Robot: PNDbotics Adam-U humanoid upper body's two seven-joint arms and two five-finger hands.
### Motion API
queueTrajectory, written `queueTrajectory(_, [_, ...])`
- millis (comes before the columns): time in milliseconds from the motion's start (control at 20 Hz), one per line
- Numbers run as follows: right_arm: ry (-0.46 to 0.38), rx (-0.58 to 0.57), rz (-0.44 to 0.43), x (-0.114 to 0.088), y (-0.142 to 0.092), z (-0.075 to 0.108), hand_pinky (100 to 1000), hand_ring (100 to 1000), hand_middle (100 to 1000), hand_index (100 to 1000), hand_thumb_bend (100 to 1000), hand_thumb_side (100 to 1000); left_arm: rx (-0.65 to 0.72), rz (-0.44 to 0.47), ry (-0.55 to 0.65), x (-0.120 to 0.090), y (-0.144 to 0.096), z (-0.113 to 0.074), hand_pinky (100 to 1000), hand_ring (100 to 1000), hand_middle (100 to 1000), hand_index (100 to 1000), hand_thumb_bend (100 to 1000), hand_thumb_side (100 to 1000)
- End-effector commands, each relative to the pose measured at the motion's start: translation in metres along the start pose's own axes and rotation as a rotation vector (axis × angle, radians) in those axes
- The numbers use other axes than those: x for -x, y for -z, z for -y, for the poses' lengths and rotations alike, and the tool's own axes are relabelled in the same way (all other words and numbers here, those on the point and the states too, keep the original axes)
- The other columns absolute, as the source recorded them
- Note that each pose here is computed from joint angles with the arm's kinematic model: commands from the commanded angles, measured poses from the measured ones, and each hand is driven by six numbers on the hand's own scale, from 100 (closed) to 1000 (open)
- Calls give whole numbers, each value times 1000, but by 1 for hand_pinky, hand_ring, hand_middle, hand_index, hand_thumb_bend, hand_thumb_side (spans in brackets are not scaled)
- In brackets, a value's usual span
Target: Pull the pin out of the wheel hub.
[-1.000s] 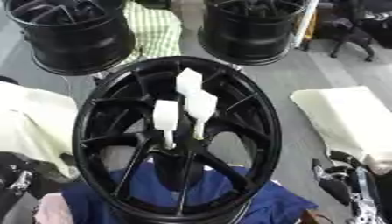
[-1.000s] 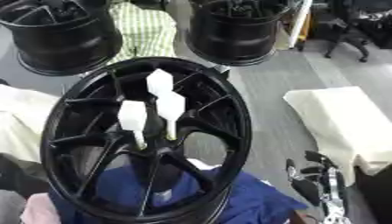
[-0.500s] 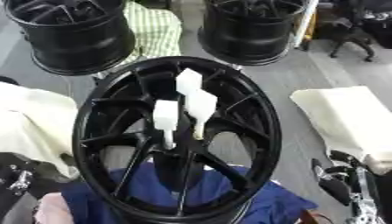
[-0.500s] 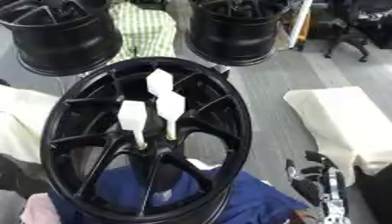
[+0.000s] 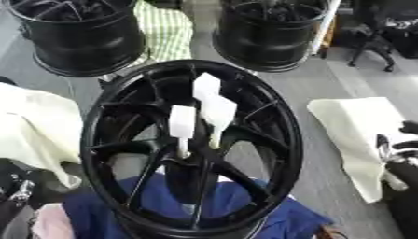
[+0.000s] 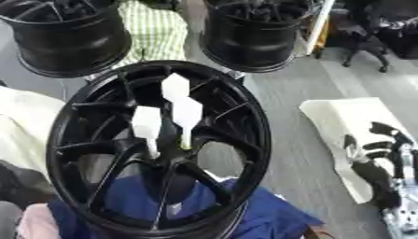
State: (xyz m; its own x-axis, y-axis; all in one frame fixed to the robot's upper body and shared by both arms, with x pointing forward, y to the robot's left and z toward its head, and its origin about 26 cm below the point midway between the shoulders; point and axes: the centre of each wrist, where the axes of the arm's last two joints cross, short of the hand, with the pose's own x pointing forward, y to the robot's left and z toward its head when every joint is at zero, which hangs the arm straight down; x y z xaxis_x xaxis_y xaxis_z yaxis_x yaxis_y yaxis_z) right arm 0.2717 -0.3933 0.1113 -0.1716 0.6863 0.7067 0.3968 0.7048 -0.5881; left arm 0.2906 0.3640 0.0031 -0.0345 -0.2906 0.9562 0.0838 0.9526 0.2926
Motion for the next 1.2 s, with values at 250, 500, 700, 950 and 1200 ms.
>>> queueTrajectory(250, [-296, -308, 340, -102, 46, 56, 605, 630, 778, 901, 336, 208, 13, 25, 46, -11, 2, -12, 576, 471, 505, 720, 100, 578])
queueTrajectory(500, [-395, -524, 472, -142, 59, 61, 642, 659, 805, 926, 350, 201, 36, 32, 52, -12, 4, -10, 578, 473, 507, 722, 100, 583])
queueTrajectory(700, [-434, -644, 547, -159, 65, 61, 658, 668, 822, 935, 376, 191, 53, 41, 58, -14, 7, -10, 580, 474, 509, 723, 100, 586])
queueTrajectory(950, [-469, -763, 601, -171, 69, 55, 664, 665, 845, 940, 413, 172, 69, 54, 66, -17, 9, -10, 580, 474, 509, 723, 100, 586])
queueTrajectory(1200, [-463, -839, 647, -182, 71, 45, 651, 647, 879, 947, 441, 180, 82, 70, 68, -20, 13, -9, 581, 474, 510, 724, 100, 587])
